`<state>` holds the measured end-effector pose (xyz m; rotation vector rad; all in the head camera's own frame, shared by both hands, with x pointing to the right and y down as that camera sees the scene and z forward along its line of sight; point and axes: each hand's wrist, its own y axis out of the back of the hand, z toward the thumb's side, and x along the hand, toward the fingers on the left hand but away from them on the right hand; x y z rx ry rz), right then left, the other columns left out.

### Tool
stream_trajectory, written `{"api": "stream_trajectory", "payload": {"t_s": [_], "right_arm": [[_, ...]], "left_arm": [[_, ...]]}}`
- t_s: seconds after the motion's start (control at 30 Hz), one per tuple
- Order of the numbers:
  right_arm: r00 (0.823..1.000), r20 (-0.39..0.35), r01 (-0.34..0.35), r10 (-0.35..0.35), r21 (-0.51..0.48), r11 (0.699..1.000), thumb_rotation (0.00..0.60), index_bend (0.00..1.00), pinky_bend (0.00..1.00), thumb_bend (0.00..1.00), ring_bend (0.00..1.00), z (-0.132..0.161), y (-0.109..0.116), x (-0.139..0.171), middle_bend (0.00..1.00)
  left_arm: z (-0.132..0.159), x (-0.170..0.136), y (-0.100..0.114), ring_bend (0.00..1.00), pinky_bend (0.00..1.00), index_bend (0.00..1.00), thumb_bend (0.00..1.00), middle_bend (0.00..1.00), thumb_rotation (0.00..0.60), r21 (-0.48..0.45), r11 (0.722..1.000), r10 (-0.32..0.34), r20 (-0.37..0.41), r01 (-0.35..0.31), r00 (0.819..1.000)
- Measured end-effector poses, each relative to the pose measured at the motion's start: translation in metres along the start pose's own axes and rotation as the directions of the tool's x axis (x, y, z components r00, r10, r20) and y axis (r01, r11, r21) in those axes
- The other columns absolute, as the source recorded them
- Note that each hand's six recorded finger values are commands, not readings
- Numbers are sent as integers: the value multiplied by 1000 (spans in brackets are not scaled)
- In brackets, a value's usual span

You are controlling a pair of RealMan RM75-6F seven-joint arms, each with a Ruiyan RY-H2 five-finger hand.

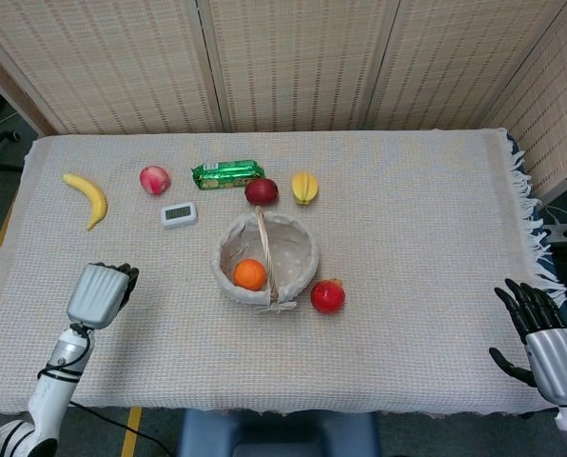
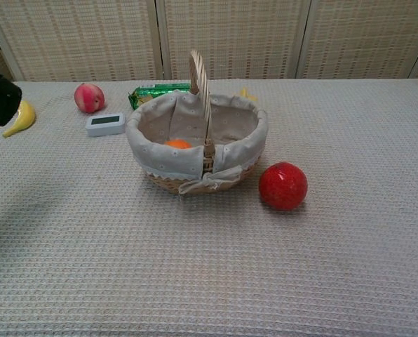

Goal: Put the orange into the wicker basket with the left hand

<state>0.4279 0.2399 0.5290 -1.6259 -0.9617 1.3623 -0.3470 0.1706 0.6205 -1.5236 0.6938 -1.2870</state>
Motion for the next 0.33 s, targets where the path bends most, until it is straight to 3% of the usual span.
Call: {"api": "stream_trajectory", "payload": {"t_s": [0.1,0.2,0.33], "right_arm": [[1000,-6,-11,11,16,1000,600,73,93,111,0,3,-4,0,0],[1000,-10,-26,26,27,999,600,73,93,112,0,5,-9,0,0],[999,-3,-36,37,39,999,600,72,93,111,0,5,-12,-1,0]], "left_arm": [[-18,-34,-8,714,738,654,712,576,600,-62,997,-39,-38,36,999],[-32,-55,-11,620,675,520,535,458,600,-105,994,-51,-76,43,996],[-40,-66,-9,483,611,360,473,325,600,-114,993,-26,-99,15,995]]}}
